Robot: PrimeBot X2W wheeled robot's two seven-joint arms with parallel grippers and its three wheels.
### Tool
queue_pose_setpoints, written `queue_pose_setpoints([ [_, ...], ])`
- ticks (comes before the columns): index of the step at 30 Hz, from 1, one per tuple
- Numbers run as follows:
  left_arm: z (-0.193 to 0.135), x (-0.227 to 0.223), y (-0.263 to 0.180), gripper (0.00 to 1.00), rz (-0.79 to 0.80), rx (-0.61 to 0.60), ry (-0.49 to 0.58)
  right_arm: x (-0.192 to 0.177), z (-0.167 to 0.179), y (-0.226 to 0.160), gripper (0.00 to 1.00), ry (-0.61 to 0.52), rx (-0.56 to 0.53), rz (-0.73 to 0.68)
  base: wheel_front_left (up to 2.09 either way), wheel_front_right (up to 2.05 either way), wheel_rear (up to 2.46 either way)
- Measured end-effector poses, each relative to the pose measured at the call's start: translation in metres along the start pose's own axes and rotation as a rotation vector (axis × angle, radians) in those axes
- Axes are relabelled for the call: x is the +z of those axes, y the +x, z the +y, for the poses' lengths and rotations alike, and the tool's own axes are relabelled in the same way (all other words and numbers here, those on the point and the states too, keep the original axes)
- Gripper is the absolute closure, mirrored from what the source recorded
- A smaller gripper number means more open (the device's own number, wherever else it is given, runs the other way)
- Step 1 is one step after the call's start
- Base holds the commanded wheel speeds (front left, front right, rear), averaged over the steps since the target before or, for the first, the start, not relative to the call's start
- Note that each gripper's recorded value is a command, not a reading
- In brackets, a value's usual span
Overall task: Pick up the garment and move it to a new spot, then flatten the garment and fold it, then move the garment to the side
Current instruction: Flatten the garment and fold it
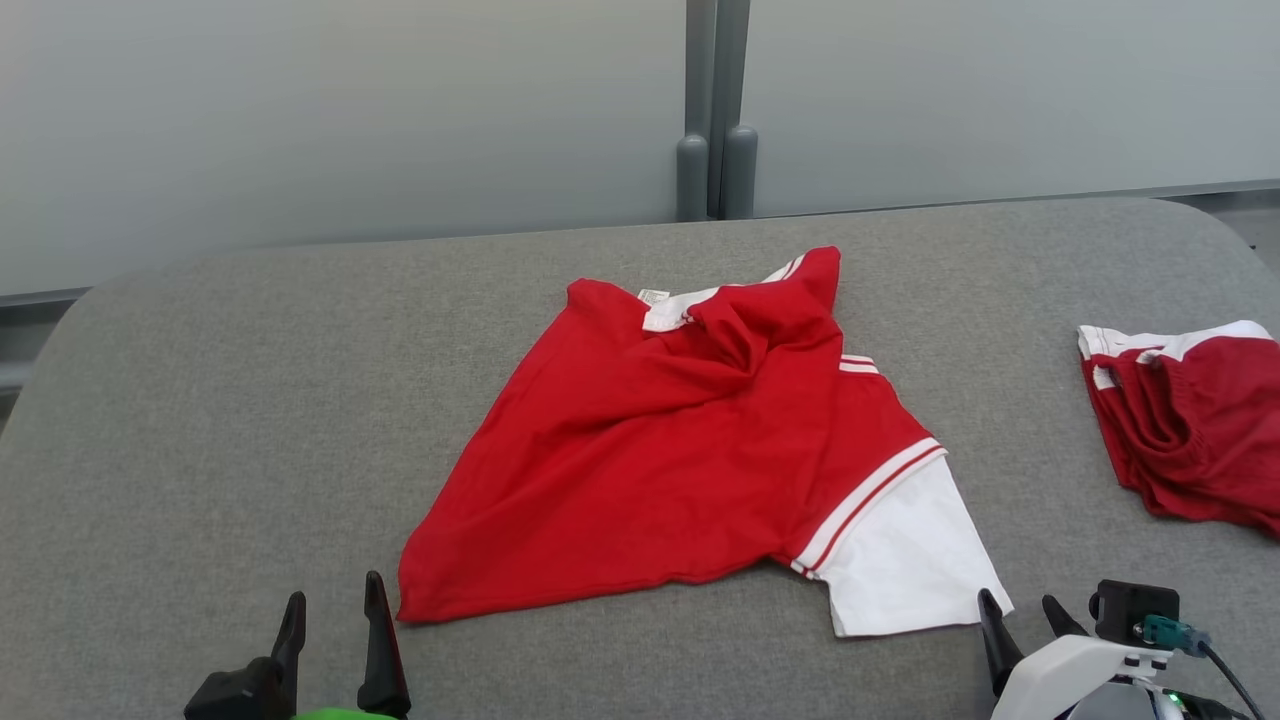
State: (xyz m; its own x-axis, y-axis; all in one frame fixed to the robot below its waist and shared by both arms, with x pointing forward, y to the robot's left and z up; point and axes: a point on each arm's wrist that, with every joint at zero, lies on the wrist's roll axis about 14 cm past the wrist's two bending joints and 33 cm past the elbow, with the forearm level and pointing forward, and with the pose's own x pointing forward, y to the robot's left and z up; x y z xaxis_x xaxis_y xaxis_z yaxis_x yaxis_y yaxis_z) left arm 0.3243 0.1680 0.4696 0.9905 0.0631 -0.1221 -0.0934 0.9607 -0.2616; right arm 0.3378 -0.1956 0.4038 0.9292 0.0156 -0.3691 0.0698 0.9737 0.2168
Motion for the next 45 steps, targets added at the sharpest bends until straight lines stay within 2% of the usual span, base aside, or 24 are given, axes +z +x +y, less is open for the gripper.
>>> queue_pose_setpoints([
  [11,0.012,-0.001,-0.002,0.00,0.003,0.041,-0.002,-0.022,0.014,0.023,0.00,0.008,0.029,0.102,0.00,0.00,0.00],
  [12,0.013,-0.001,-0.002,0.00,0.002,0.043,-0.002,-0.022,0.015,0.025,0.13,0.007,0.029,0.103,0.00,0.00,0.00],
  [14,0.015,-0.001,-0.003,0.00,0.002,0.048,-0.001,-0.023,0.016,0.028,0.48,0.005,0.031,0.111,0.00,0.00,0.00],
  [16,0.016,0.000,-0.003,0.00,0.000,0.052,0.000,-0.023,0.018,0.031,0.77,0.005,0.034,0.121,0.00,0.00,0.00],
  [18,0.016,0.000,-0.003,0.00,-0.001,0.054,0.000,-0.023,0.019,0.033,1.00,0.003,0.036,0.125,0.00,0.00,0.00],
  [25,0.013,0.002,-0.002,0.00,-0.005,0.044,-0.001,0.001,0.025,0.038,1.00,0.041,0.046,0.016,0.00,0.00,0.00],
  [34,0.002,0.004,0.001,0.00,-0.012,0.009,-0.004,0.065,0.022,0.026,1.00,0.088,0.054,-0.233,0.00,0.00,0.00],
  [39,-0.006,0.003,0.003,0.00,-0.007,-0.015,-0.004,0.076,0.009,0.003,1.00,0.081,0.034,-0.272,0.00,0.00,0.00],
  [45,-0.013,0.001,0.006,0.00,0.001,-0.035,-0.003,0.065,-0.017,-0.023,1.00,0.080,-0.036,-0.247,0.00,0.00,0.00],
])
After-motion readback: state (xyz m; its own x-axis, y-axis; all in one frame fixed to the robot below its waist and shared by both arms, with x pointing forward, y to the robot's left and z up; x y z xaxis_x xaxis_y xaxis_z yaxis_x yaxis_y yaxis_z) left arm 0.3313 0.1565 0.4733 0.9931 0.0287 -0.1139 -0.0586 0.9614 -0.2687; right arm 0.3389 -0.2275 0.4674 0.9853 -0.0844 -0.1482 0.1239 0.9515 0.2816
